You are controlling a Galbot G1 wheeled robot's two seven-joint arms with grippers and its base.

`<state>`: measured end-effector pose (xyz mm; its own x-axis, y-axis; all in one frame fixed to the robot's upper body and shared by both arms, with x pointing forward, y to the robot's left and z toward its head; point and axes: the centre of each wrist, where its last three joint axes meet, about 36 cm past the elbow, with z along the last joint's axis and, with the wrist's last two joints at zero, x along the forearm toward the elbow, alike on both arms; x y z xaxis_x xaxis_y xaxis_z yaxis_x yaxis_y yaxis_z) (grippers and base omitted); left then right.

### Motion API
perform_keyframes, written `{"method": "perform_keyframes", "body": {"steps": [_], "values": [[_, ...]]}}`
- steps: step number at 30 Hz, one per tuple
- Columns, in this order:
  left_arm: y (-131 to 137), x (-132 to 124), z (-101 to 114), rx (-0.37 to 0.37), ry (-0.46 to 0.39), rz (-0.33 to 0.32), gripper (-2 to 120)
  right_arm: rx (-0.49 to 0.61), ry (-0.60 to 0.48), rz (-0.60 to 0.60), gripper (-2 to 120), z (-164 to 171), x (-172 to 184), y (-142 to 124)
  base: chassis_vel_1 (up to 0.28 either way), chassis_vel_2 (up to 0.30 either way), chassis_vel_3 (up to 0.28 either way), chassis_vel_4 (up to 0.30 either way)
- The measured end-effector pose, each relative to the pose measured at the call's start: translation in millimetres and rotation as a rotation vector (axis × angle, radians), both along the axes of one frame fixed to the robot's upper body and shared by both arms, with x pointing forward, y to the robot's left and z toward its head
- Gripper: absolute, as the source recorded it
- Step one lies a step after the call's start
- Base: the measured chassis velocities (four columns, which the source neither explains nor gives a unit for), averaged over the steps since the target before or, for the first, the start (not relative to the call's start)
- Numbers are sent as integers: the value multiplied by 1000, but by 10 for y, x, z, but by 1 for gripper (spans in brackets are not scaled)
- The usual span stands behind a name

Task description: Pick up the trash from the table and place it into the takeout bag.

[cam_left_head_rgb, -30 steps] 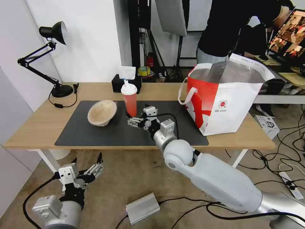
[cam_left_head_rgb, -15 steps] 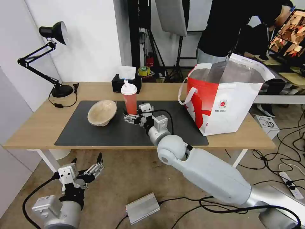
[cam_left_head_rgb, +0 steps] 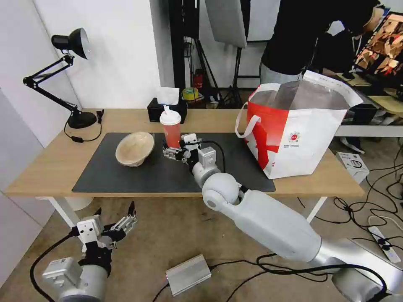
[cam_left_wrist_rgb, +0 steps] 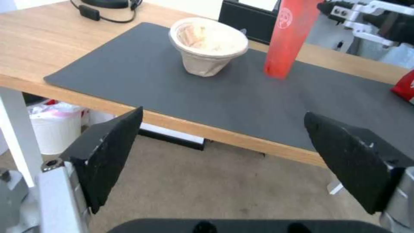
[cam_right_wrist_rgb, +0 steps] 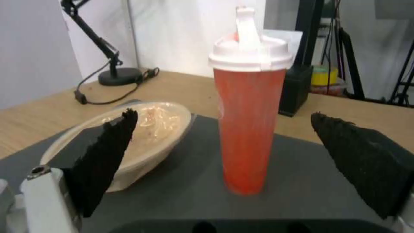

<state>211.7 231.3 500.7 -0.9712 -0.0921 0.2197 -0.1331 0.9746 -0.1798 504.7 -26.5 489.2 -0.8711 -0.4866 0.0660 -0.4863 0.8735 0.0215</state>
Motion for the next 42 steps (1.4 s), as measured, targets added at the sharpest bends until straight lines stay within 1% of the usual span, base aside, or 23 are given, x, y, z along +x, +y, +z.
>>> {"method": "perform_keyframes", "body": {"steps": [7,21,29,33,38,42], "values": [[-2,-6,-4,1,3,0,100,-4,9,-22,100,-67,106,77,0,0,0,0],[-9,-7,-5,3,3,-5,100,-15,14,-42,100,-111,329,142,0,0,0,0],[-5,-5,-4,6,1,-8,100,-8,10,-47,100,-80,516,270,0,0,0,0],[-4,-4,-3,7,0,-9,100,-6,9,-47,100,-84,553,304,0,0,0,0],[-5,2,1,6,-3,-10,100,8,12,-54,100,-107,618,413,0,0,0,0],[-6,4,2,2,-3,-10,100,9,17,-58,100,-132,643,433,0,0,0,0]]}}
